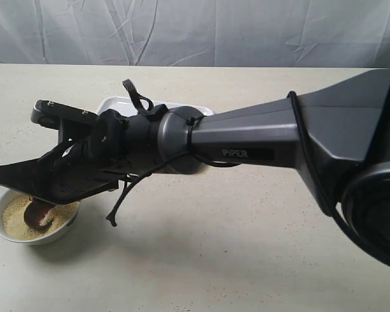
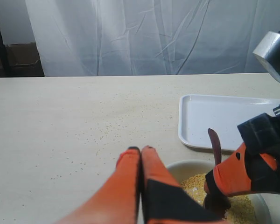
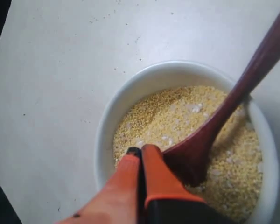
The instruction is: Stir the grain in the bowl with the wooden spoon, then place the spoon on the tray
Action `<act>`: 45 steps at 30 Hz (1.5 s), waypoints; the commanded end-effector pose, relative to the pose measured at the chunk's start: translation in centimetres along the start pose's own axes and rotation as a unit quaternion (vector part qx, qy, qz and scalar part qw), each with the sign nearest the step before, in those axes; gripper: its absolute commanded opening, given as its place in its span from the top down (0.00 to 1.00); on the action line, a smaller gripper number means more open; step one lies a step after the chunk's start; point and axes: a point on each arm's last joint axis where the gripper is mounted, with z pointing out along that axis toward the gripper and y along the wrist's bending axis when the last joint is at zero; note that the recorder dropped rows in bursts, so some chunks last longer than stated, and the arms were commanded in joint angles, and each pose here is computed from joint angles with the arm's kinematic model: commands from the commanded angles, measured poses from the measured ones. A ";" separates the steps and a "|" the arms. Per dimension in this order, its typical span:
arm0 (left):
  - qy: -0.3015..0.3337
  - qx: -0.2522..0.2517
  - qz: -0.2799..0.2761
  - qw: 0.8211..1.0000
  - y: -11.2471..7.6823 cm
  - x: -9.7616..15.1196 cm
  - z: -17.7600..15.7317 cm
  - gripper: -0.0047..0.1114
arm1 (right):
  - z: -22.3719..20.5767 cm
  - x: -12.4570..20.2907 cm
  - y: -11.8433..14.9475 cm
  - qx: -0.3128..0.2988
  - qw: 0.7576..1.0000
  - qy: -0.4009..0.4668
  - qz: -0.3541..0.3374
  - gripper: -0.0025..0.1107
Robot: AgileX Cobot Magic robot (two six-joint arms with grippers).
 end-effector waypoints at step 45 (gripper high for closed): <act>-0.009 0.002 0.000 1.000 0.0 -0.1 0.0 0.96 | -0.3 -4.9 -13.3 -0.135 0.984 0.013 0.115 0.50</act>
